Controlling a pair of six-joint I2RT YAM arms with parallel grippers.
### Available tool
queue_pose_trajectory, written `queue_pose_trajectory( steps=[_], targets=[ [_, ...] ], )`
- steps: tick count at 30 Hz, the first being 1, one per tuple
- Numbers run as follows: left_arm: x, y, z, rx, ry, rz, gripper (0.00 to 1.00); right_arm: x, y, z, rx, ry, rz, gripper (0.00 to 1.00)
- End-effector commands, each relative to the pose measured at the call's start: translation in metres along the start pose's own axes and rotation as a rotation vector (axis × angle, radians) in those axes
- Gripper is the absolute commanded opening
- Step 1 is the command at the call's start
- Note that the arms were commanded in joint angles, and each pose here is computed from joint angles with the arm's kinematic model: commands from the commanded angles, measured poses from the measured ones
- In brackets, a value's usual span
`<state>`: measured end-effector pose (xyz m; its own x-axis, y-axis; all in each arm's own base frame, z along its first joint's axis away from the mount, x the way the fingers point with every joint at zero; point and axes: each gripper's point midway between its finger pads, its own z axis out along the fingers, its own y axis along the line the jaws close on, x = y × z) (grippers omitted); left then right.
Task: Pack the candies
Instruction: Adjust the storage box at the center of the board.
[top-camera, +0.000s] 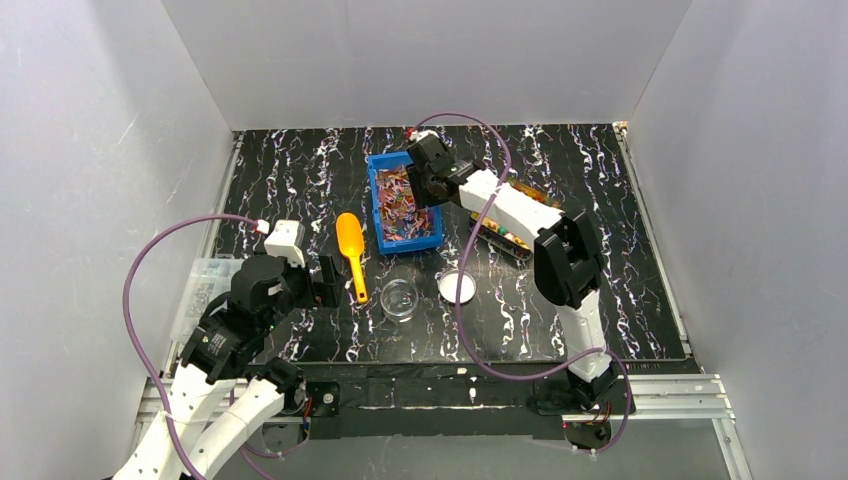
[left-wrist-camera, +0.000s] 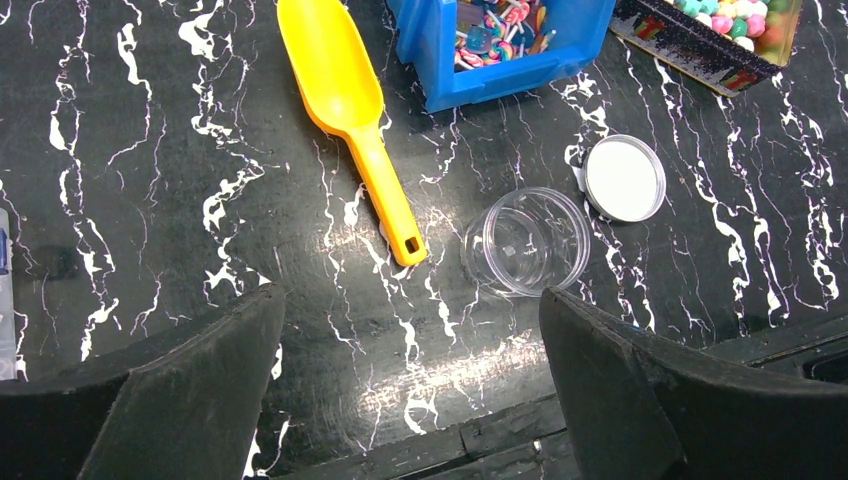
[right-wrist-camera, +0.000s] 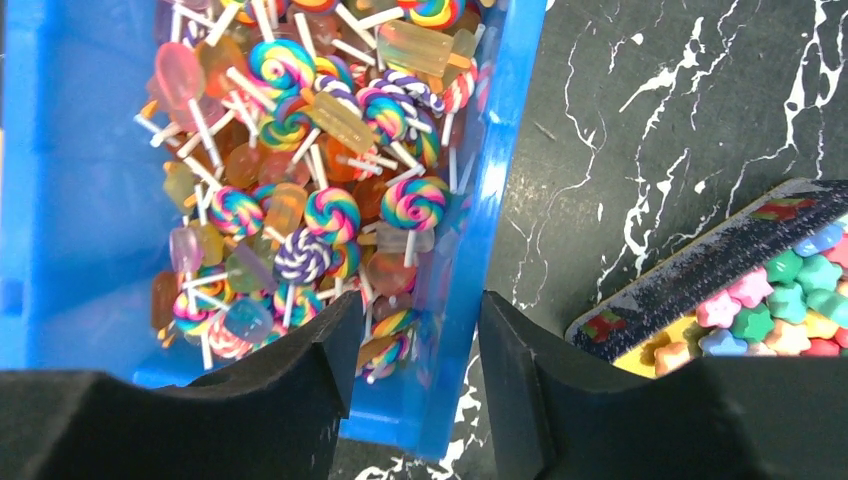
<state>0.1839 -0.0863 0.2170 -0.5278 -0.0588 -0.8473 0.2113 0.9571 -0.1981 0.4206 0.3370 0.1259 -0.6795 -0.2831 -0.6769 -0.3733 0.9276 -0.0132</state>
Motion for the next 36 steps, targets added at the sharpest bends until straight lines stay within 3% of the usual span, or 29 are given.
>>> queue_pose_trajectory(
  steps=[1, 10, 17, 30, 36],
  targets=[
    [0.004, 0.005, -0.001, -0.027, 0.01, 0.005, 0.99, -0.036, 0.001, -0.055, -0.017, -0.121, 0.019, 0.58],
    [0.004, 0.005, -0.001, -0.025, 0.011, 0.006, 0.99, -0.034, -0.046, -0.106, 0.148, -0.201, 0.114, 0.64],
    [0.004, 0.005, -0.002, -0.024, 0.005, 0.003, 0.99, -0.022, -0.084, -0.12, 0.261, -0.202, 0.23, 0.7],
    [0.003, 0.006, -0.003, -0.024, 0.0, 0.001, 0.99, 0.007, -0.129, -0.078, 0.377, -0.141, 0.482, 0.74],
    [0.003, 0.005, -0.004, -0.022, -0.004, 0.001, 0.99, 0.019, -0.136, -0.046, 0.401, -0.092, 0.59, 0.71]
  ],
)
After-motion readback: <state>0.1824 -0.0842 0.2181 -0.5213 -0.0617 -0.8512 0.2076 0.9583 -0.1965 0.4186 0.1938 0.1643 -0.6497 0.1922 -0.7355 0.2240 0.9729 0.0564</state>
